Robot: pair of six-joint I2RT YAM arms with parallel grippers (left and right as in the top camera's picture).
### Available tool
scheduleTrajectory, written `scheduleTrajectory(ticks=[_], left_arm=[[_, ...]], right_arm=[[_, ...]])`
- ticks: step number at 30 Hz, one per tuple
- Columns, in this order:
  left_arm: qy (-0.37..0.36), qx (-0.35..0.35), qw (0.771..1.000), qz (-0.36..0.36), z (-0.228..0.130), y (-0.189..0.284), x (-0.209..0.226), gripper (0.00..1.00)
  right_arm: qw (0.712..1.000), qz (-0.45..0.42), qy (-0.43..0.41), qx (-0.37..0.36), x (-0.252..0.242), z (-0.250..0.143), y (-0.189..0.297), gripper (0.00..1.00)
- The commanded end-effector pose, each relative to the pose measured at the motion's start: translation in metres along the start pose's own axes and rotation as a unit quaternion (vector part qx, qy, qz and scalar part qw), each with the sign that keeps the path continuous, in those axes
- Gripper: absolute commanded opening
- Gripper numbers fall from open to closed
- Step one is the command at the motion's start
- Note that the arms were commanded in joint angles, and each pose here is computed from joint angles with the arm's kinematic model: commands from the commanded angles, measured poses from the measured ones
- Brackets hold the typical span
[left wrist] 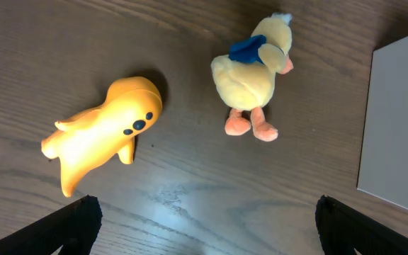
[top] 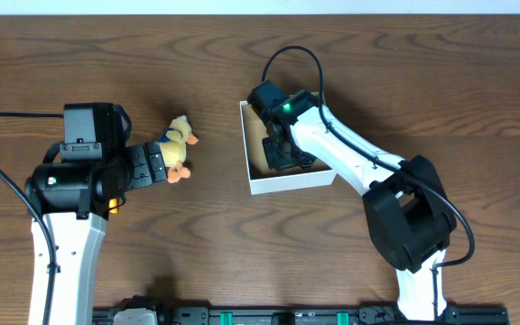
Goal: Pack container
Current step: 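Lower the black toy into the box and open the right gripper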
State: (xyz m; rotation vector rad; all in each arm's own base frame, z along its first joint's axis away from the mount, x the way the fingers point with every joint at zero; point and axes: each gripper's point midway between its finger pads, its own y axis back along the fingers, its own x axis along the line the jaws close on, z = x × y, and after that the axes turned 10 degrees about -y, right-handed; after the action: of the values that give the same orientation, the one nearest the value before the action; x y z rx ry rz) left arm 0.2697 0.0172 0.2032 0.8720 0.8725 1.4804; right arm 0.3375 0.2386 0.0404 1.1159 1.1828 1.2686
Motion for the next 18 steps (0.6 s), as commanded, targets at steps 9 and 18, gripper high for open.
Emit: scheduleTrajectory(ticks=[9,18], left_arm=[[0.001,-0.001,1.000,0.003,0.002,0.003,0.002,0.98],[0.001,0.000,1.000,0.003,0.002,0.003,0.002,0.98]], right_arm=[[1.000,-0.004,-0.004,-0.010,0.001,0.006,-0.002,0.13],[0.999,-0.018,-0.026,-0.012,-0.005,0.015,-0.023,0.17]])
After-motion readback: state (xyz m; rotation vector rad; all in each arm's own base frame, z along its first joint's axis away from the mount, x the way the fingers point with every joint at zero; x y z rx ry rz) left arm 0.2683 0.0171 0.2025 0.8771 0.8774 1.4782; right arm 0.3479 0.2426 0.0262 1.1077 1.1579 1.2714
